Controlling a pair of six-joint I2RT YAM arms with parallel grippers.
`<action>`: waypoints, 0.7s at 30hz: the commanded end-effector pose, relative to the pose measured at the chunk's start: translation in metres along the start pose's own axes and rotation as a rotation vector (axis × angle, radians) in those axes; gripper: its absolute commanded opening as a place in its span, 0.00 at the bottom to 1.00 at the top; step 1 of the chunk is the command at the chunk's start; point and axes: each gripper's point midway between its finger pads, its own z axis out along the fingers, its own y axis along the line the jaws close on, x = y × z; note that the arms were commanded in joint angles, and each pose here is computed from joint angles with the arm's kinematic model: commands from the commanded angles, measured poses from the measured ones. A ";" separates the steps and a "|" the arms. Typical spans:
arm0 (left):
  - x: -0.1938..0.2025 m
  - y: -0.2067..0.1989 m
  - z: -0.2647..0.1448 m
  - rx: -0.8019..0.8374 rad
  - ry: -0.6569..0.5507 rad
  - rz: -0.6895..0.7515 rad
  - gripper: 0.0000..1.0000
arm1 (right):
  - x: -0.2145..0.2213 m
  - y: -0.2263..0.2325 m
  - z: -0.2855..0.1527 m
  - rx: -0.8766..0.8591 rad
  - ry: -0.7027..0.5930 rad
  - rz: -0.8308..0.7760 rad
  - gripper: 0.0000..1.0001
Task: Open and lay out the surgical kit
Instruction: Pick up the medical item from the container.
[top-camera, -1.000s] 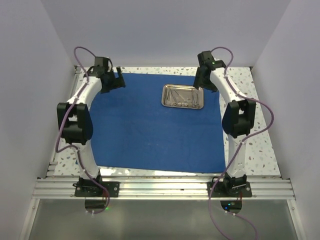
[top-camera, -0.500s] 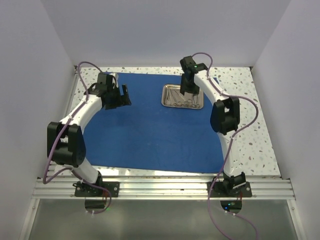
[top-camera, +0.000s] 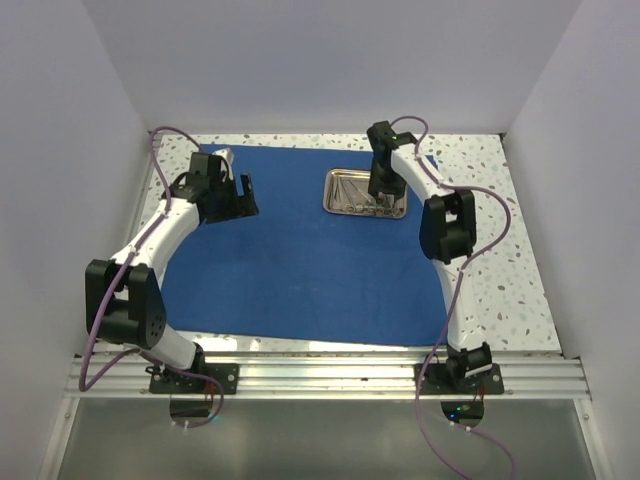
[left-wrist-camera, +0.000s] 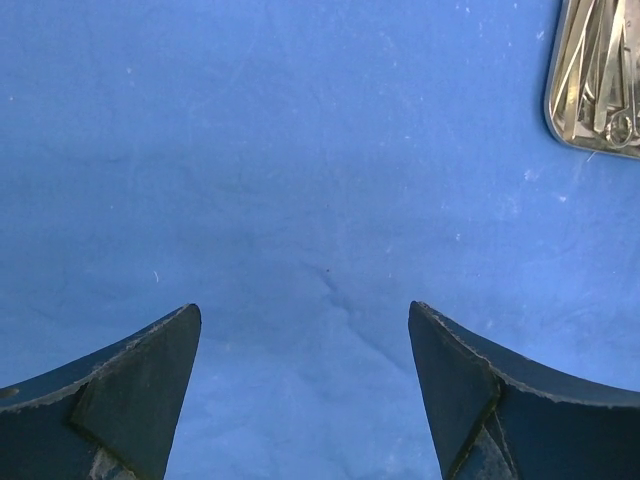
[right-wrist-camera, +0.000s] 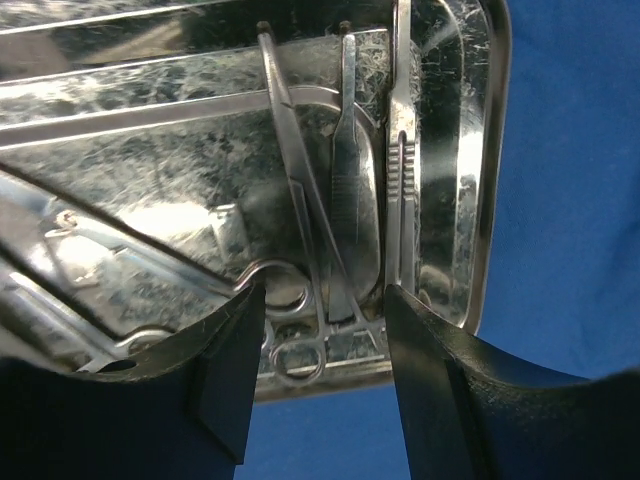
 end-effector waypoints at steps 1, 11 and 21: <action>-0.009 0.001 -0.011 -0.004 -0.035 0.026 0.88 | 0.000 -0.006 0.016 0.020 0.014 0.019 0.55; -0.013 0.004 -0.014 -0.029 -0.027 0.040 0.88 | 0.028 -0.012 0.049 0.046 0.094 0.015 0.27; -0.020 0.009 -0.024 -0.069 -0.036 0.081 0.88 | 0.057 -0.006 0.064 0.003 0.164 0.058 0.00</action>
